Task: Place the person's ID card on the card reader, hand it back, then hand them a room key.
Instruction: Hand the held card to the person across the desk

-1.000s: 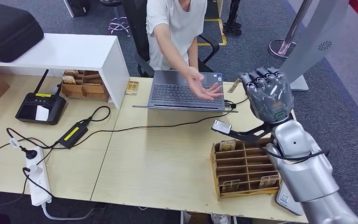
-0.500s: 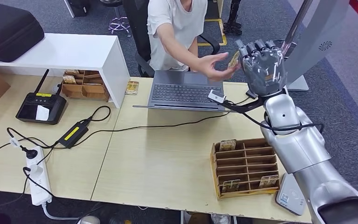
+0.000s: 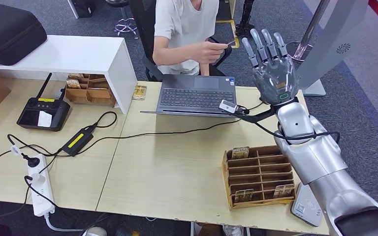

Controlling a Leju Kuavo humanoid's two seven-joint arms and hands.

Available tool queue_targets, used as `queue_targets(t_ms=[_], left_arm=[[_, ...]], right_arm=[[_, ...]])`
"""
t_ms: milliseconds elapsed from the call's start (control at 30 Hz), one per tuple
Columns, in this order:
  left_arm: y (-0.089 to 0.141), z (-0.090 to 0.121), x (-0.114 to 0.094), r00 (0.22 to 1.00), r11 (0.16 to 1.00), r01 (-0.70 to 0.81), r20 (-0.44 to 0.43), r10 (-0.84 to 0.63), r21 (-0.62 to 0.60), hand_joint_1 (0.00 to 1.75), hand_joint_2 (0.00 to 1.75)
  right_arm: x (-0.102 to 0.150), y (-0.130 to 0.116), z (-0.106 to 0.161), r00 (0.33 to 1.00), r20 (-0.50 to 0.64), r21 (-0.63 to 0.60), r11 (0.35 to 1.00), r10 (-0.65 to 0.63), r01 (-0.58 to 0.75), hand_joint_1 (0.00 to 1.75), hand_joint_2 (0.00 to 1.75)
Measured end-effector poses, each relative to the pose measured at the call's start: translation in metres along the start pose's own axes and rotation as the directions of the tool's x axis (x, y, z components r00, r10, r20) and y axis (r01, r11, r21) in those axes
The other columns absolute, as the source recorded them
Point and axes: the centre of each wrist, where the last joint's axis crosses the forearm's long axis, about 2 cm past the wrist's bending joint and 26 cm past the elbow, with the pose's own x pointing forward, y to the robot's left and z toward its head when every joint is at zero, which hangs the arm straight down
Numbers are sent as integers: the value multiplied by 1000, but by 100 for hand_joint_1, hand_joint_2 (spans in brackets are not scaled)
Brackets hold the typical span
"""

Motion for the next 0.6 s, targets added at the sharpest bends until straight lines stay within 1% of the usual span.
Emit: queue_targets(t_ms=[200,267,367,467,600], left_arm=[[0,0,0,1000,1000,-6,0,6,0,0,175],[0,0,-1,1000,1000,-12,3,12,0,0,175],[0,0,-4,1000,1000,-22,6,22,1,0,175],[-1,-1,-9,1000,1000,-28,3,28,-1,0,175],[2,-1,-18,999,999,-33,-2,33,-3,0,175]], right_arm=[[2,1,5,1000,2,8,1000,-7,7,0,175],[4,1,14,1000,-3,12,1000,-13,13,0,175],[2,1,34,1000,-25,24,1000,-16,17,0,175],[-11,4,57,998,-60,57,998,10,-7,0,175],[-39,10,86,994,-90,119,991,69,-58,0,175]])
